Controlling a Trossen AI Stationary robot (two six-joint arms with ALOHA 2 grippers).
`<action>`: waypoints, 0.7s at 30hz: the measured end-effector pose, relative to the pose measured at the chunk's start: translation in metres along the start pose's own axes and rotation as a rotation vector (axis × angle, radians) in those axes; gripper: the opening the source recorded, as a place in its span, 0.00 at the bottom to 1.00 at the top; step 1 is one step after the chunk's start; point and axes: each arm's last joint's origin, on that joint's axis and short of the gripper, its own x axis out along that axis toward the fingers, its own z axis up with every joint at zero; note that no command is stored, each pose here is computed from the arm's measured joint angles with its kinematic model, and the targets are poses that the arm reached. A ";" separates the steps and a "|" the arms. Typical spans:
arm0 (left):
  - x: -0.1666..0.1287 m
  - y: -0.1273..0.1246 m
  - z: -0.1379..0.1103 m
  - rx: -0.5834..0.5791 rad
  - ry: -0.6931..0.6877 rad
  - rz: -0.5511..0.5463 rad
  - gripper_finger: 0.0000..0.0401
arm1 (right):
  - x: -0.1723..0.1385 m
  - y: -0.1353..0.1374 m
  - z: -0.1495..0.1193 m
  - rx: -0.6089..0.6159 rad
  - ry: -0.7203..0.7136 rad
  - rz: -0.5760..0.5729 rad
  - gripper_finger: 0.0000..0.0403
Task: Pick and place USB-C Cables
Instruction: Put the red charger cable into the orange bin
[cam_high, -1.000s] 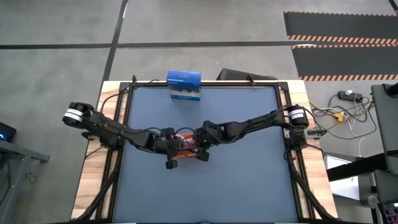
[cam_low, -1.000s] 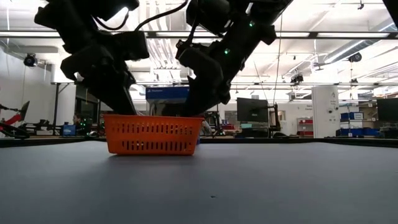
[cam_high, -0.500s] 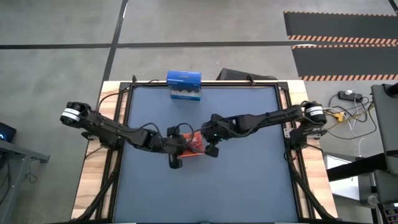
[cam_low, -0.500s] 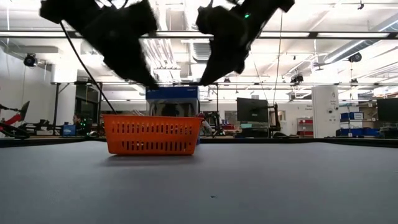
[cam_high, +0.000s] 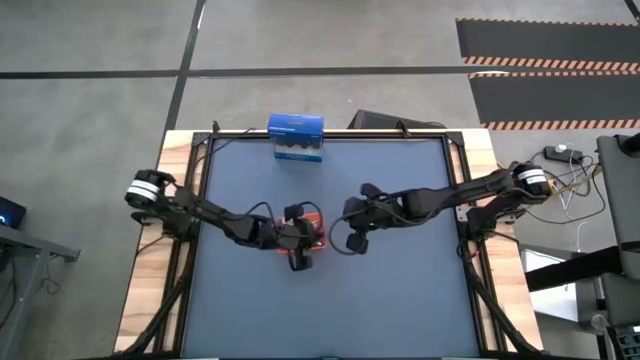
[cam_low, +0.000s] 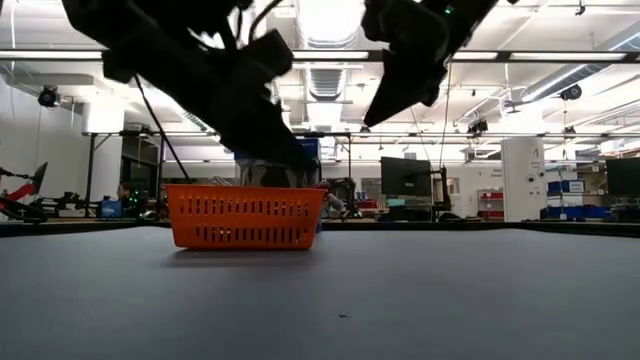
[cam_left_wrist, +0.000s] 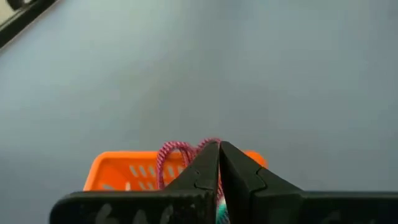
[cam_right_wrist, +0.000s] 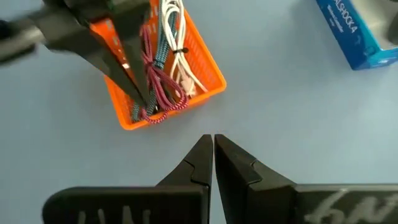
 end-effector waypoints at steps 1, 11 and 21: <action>0.003 0.000 -0.002 -0.003 -0.005 0.011 0.00 | 0.000 -0.001 -0.003 0.010 -0.006 0.002 0.02; 0.012 0.003 -0.018 -0.071 0.081 0.058 0.00 | 0.003 -0.006 -0.022 0.060 -0.009 0.002 0.02; 0.012 0.004 -0.021 -0.067 0.105 0.060 0.00 | 0.004 -0.006 -0.023 0.061 -0.010 0.002 0.02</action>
